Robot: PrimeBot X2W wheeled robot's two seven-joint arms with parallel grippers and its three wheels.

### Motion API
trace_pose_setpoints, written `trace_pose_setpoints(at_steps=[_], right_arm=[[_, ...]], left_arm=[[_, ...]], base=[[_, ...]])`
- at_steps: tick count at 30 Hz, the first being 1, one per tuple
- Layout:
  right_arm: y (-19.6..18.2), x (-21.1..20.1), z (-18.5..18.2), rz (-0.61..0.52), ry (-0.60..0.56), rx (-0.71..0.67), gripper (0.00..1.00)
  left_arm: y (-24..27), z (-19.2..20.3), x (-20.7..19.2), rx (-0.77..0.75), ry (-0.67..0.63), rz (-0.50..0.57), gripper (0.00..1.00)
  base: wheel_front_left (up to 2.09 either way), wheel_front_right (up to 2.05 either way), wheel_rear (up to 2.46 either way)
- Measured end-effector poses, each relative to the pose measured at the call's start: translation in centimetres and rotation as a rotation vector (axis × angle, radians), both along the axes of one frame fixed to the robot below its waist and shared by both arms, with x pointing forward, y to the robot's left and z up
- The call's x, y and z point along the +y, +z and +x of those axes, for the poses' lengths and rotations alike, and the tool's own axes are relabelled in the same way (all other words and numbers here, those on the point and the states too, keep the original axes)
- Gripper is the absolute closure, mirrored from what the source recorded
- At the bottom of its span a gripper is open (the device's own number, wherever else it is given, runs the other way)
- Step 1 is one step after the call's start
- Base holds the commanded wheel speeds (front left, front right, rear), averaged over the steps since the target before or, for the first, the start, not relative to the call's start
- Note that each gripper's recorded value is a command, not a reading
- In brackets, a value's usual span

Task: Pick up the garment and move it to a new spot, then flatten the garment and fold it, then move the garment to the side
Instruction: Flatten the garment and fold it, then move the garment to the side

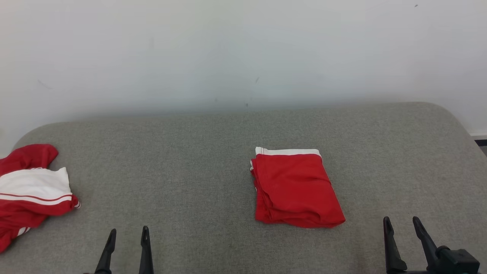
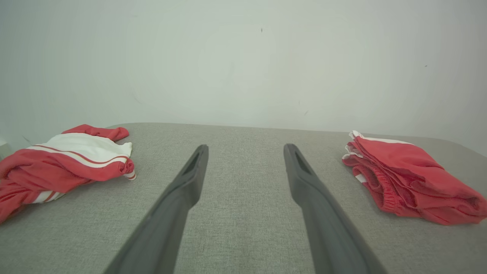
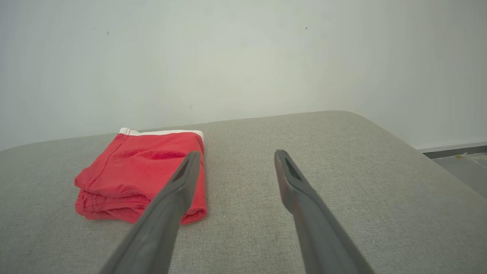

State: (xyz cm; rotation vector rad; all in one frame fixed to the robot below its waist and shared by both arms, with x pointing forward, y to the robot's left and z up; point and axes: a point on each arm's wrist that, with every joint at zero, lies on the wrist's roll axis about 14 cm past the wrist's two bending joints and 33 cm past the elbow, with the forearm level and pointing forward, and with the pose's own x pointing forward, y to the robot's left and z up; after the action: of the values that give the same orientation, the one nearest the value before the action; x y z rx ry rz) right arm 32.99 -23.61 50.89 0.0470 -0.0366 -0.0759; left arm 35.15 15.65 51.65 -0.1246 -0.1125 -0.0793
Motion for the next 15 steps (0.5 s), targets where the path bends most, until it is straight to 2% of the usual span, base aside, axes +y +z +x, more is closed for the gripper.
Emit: trace_pose_setpoints(at_steps=[15], right_arm=[[-0.6,0.8,-0.6,0.018,0.04,0.005,0.0]], left_arm=[[-0.9,-0.7,2.6,0.025,0.074,0.011,0.0]], base=[[0.0,0.0,0.0]])
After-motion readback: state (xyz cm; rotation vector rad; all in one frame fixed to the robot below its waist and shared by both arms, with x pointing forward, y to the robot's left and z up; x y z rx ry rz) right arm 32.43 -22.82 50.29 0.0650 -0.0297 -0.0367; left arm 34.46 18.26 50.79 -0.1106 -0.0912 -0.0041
